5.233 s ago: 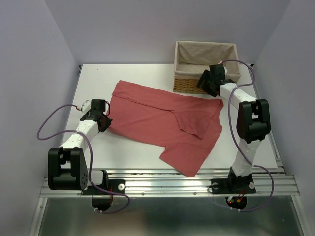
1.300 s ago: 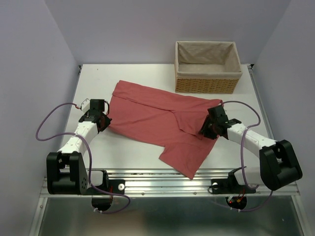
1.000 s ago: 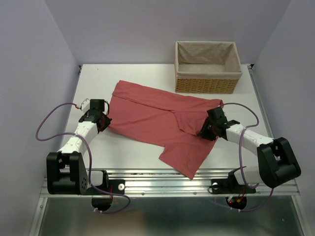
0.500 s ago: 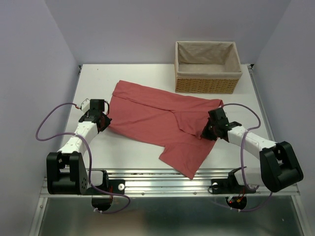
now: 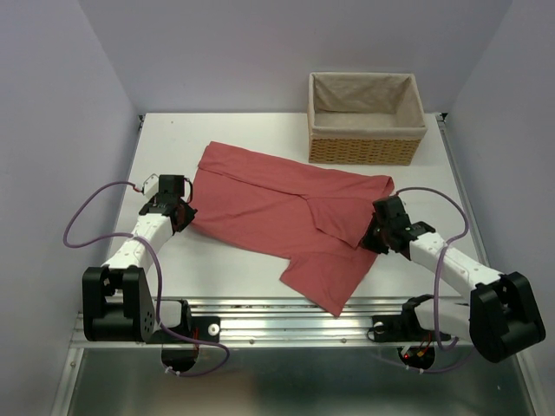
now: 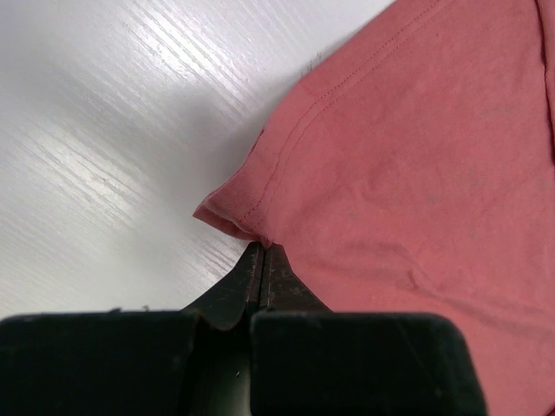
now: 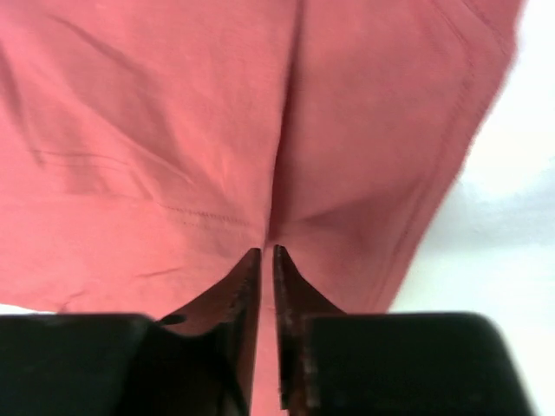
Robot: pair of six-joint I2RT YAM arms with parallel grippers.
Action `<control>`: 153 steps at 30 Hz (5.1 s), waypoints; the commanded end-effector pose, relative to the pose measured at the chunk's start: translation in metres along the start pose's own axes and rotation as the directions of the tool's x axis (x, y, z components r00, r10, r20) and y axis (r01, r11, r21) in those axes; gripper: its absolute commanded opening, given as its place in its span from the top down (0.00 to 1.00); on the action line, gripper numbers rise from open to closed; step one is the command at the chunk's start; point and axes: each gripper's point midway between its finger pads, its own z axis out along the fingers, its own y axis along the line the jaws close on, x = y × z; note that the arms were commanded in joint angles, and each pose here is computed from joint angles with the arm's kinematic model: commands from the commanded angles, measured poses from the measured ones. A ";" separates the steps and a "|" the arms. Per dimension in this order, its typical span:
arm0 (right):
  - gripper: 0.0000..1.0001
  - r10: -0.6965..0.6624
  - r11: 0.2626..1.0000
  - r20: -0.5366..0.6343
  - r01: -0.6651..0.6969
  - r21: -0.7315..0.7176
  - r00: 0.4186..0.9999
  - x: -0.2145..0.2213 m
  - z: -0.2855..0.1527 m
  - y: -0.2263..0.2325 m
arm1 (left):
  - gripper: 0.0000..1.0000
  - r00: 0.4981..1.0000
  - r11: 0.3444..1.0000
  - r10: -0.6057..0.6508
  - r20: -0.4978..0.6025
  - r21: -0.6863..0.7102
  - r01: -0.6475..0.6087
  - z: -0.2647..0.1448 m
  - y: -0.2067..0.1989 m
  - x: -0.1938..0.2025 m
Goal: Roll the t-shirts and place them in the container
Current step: Fold the T-shirt at the center of the board.
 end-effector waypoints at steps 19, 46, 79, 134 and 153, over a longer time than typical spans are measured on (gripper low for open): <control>0.58 -0.420 0.907 -0.131 0.420 -0.028 0.898 0.094 -0.055 0.045 | 1.00 0.999 1.000 0.002 0.045 -0.021 -0.001 -0.003 0.000 -0.015; 0.95 -0.492 0.866 -0.215 0.499 -0.027 0.843 0.161 -0.033 0.037 | 1.00 0.999 1.000 0.008 0.042 -0.029 -0.006 -0.004 -0.001 -0.017; 0.99 -0.410 0.911 0.128 0.412 0.017 0.903 -0.020 -0.059 0.097 | 1.00 0.999 1.000 0.004 0.035 0.016 -0.005 0.000 -0.051 -0.055; 0.99 -0.447 0.889 0.124 0.426 0.167 0.886 -0.096 -0.019 0.085 | 1.00 0.992 0.994 0.112 -0.061 0.012 -0.111 0.053 -0.093 -0.058; 0.99 -0.411 0.903 0.107 0.388 0.185 0.906 -0.102 0.006 0.064 | 1.00 0.981 0.983 0.186 -0.058 0.010 -0.186 0.072 -0.125 -0.056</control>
